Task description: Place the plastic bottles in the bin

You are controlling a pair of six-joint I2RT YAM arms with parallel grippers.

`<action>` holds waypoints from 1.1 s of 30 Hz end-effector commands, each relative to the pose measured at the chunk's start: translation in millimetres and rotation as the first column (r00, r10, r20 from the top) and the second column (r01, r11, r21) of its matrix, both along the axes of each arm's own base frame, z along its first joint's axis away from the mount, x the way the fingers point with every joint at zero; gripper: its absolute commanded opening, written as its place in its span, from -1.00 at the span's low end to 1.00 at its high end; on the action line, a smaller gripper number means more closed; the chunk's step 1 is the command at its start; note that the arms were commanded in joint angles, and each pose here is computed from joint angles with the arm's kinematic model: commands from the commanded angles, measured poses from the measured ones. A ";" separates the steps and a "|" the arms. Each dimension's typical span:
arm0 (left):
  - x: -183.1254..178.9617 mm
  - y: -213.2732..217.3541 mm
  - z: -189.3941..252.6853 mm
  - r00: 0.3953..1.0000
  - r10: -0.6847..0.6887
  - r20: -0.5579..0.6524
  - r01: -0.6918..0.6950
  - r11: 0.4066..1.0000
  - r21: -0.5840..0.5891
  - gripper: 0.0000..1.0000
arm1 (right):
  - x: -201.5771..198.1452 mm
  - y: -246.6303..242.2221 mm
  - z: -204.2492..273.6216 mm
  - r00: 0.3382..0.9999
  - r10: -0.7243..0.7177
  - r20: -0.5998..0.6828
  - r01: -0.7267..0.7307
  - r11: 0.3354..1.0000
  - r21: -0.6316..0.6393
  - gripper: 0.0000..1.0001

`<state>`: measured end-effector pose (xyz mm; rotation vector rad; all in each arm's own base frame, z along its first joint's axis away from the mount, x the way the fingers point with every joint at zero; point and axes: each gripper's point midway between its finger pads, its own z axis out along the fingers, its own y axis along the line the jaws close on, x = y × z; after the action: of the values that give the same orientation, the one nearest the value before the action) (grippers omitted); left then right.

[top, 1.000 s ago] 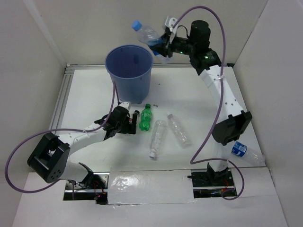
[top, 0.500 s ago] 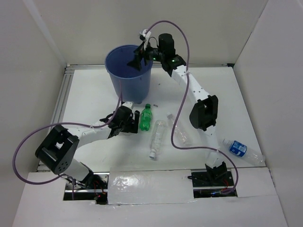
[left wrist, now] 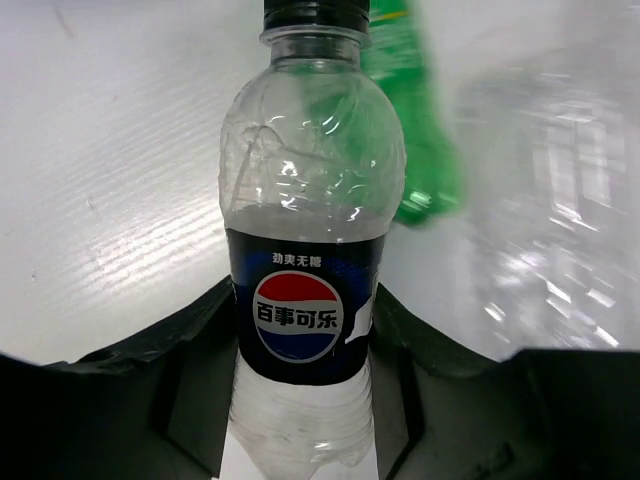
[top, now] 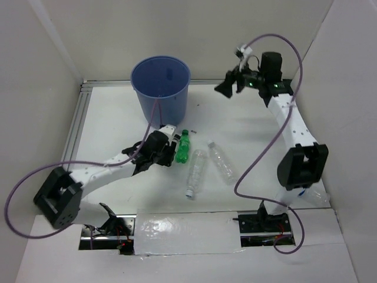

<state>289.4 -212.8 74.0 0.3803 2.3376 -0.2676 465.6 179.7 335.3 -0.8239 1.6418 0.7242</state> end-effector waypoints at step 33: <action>120.4 9.5 337.9 0.728 0.244 0.641 -0.160 0.969 -0.188 1.00 | -176.8 -27.8 -301.3 0.722 -0.200 -0.662 -0.169 0.877 -0.449 1.00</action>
<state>469.9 -185.4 342.9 0.0151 1.7695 0.0167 281.1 143.3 49.4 -0.9578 2.5825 0.7049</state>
